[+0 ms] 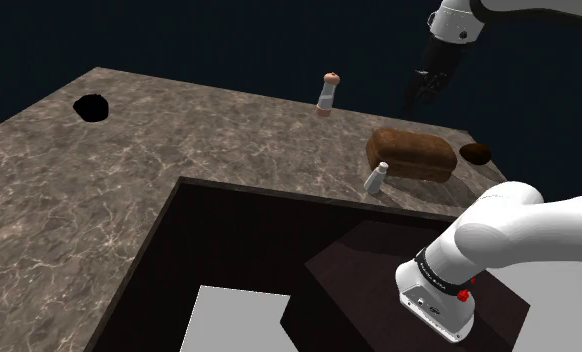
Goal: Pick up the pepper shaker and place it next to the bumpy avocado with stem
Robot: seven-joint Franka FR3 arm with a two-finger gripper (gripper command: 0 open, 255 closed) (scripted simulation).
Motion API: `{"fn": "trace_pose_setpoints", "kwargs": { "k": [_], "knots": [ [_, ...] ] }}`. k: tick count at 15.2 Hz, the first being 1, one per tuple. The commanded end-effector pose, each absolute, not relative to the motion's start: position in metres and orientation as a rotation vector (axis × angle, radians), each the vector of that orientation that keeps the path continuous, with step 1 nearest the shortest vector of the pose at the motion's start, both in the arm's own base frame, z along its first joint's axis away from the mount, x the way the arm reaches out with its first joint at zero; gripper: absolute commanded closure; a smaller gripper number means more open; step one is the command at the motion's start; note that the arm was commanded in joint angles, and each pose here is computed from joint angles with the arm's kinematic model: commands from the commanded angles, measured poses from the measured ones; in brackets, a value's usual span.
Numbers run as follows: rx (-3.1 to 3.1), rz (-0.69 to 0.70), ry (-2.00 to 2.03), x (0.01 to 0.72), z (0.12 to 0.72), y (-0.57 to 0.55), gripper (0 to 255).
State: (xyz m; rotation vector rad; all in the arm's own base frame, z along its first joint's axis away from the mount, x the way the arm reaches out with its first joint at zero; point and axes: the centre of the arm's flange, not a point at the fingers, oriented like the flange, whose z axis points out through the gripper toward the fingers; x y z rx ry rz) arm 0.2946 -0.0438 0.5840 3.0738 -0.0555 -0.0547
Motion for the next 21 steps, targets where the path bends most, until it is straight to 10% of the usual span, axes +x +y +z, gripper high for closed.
{"fn": "trace_pose_setpoints", "kwargs": {
  "k": [1,21],
  "knots": [
    [3.074,-0.055,-0.056,0.295,0.584,-0.044,0],
    [3.194,-0.025,-0.382,0.307,0.371,-0.088,0]
  ]
}}
